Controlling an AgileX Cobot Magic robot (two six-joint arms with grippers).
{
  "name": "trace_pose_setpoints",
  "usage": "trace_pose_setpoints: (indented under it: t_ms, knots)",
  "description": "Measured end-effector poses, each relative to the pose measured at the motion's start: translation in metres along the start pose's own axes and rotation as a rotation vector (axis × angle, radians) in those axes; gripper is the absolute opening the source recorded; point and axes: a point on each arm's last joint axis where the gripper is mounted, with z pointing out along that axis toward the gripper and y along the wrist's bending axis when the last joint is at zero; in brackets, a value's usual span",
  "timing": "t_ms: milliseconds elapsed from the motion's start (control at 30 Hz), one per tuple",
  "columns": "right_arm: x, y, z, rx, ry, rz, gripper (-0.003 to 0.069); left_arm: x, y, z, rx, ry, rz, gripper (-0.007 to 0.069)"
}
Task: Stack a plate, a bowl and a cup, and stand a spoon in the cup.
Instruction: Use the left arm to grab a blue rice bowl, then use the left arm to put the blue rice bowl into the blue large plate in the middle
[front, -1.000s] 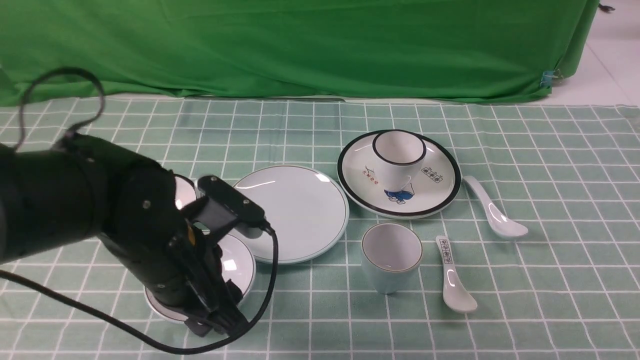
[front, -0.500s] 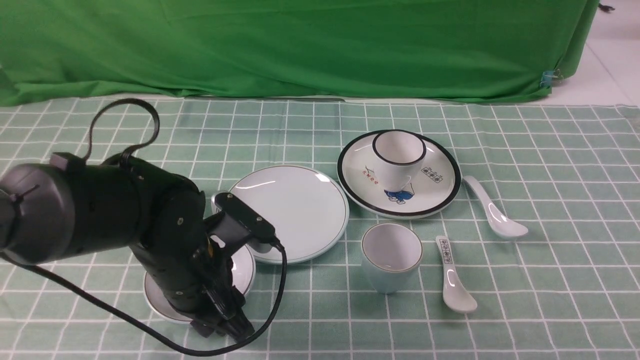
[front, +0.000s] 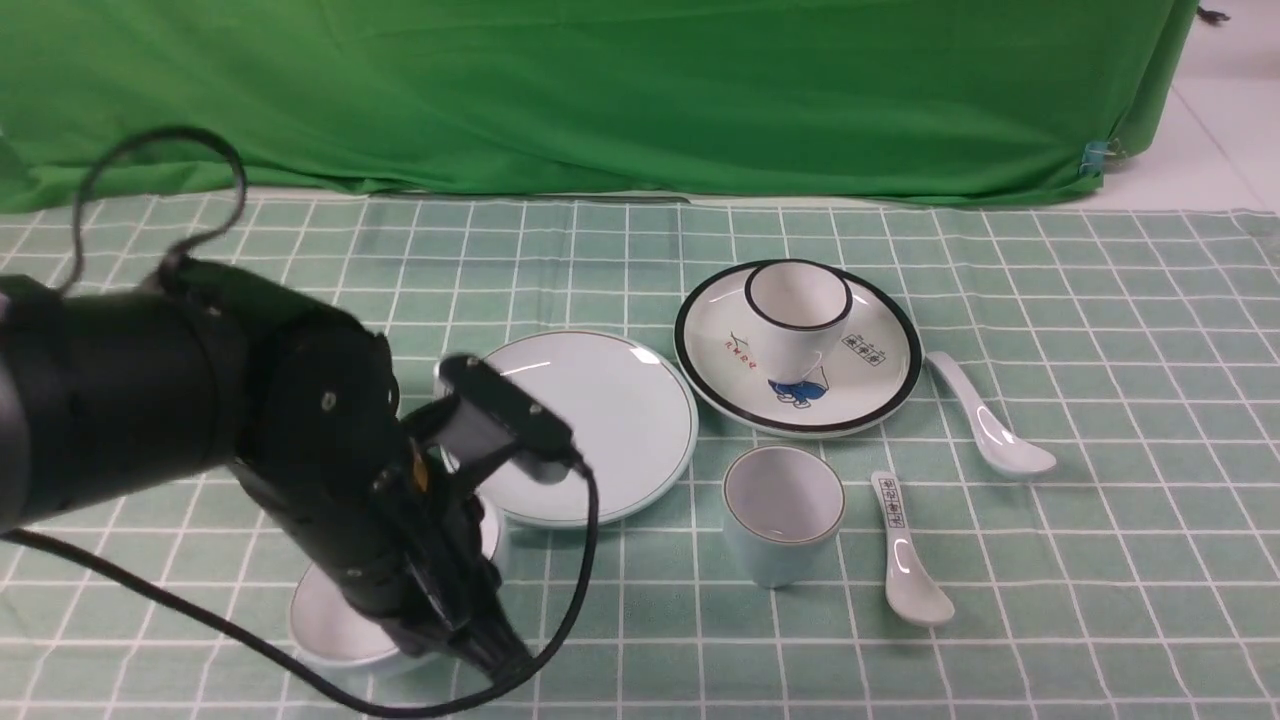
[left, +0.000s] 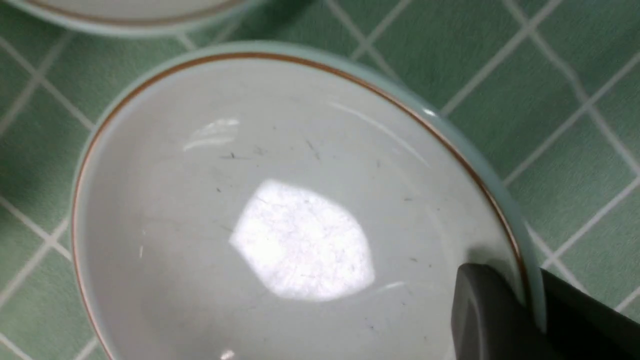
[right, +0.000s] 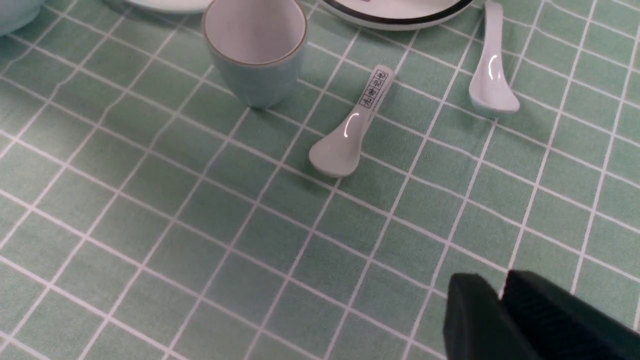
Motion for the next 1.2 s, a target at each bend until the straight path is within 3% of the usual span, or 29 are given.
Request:
trace_pose_setpoints:
  t_ms: [167,500,967,1200]
  knots:
    - [-0.003,0.0,0.0,0.004,-0.028,-0.001,0.0129,-0.035,0.009,-0.014,-0.044,-0.099,0.059,0.0022]
    - [-0.007,-0.001,0.0,0.012,-0.082,-0.001,0.0142,-0.097,0.035,0.036,-0.154,-0.09,0.178,0.0022]
    - [-0.007,-0.001,0.0,0.012,-0.082,-0.002,0.0143,-0.11,0.037,0.063,-0.133,-0.078,0.244,0.0028]
    - [-0.007,-0.001,0.0,0.011,-0.082,0.017,0.0192,-0.11,0.033,0.063,-0.088,-0.089,0.265,0.0118]
